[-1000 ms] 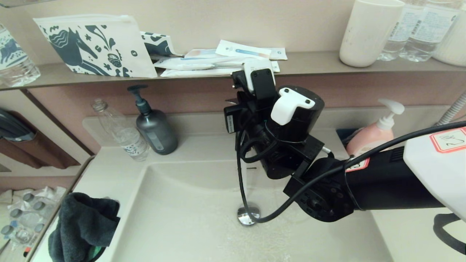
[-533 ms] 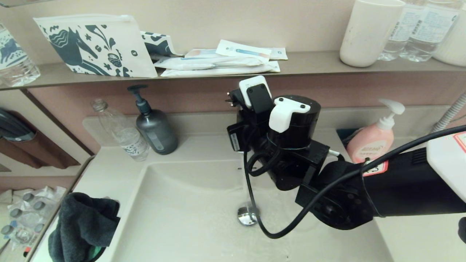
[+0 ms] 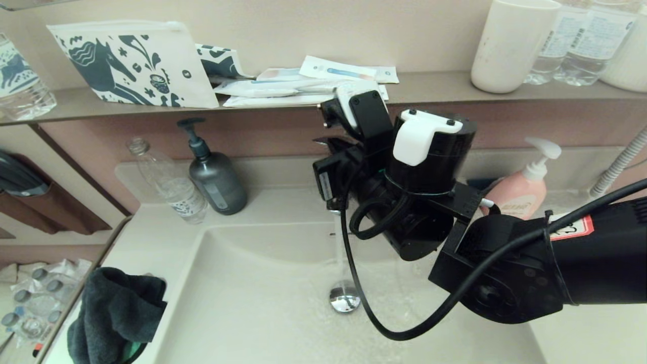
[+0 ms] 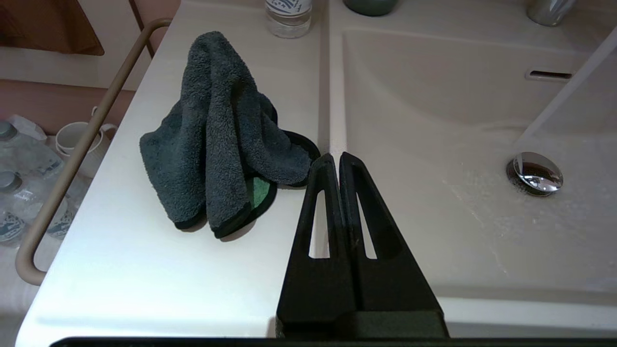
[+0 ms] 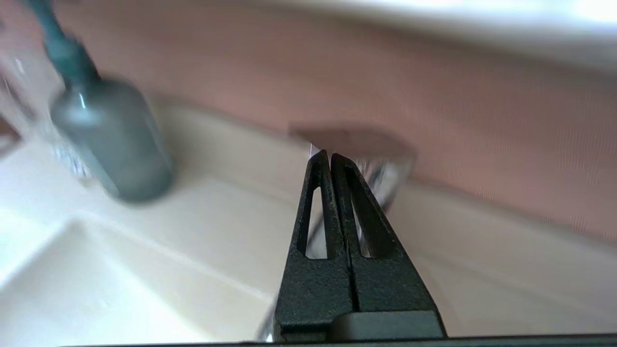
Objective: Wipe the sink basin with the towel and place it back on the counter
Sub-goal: Turn off the faucet
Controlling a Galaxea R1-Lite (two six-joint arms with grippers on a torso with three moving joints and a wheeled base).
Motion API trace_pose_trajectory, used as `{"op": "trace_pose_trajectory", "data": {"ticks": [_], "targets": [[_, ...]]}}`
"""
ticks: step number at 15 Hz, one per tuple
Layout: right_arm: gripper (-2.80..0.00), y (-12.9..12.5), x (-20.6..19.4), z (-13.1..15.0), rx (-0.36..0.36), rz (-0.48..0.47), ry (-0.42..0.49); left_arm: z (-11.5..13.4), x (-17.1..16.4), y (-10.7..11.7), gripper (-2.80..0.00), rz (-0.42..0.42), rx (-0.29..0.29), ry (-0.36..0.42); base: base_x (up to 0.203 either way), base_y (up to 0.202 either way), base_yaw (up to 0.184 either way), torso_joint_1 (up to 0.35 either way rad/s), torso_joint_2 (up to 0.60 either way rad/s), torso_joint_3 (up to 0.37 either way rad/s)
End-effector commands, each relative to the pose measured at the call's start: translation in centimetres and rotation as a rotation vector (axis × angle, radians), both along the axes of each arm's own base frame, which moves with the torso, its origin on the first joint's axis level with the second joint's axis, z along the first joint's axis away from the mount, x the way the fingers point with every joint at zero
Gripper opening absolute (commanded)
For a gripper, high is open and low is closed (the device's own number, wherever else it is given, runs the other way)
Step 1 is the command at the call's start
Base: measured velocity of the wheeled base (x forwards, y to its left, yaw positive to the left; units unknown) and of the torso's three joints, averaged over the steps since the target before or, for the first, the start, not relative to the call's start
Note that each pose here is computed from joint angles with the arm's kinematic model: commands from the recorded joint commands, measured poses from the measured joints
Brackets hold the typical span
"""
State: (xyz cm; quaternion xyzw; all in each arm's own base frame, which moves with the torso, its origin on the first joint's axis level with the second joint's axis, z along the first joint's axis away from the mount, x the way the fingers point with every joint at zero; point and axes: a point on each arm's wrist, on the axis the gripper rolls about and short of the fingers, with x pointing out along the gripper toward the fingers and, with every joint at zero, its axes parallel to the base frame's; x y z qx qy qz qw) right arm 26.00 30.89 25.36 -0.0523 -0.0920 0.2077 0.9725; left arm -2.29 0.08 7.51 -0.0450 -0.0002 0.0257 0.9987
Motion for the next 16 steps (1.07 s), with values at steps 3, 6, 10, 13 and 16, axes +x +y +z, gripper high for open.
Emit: {"op": "trace_pose_trajectory", "data": {"ticks": [3,6,10,13,16], "targets": [[-2.8,1.2,1.1,0.1,0.027,-0.005,-0.021,0.0,0.0,0.0,-2.8,0.001,0.0,0.001,0.0,0.0,0.0,0.0,0.0,0.0],[-2.8,2.4,2.4,-0.1,0.043,-0.011,-0.034,0.0,0.0,0.0,-2.8,0.001,0.0,0.001,0.0,0.0,0.0,0.0,0.0,0.0],[-2.8,2.5,3.4,-0.3,0.027,-0.026,-0.025,0.0,0.0,0.0,-2.8,0.001,0.0,0.001,0.0,0.0,0.0,0.0,0.0,0.0],[-2.8,2.2,3.6,-0.6,0.006,-0.04,-0.007,0.0,0.0,0.0,-2.8,0.001,0.0,0.001,0.0,0.0,0.0,0.0,0.0,0.0],[-2.8,2.0,3.3,-1.3,-0.041,-0.039,0.034,0.0,0.0,0.0,-2.8,0.001,0.0,0.001,0.0,0.0,0.0,0.0,0.0,0.0]]}}
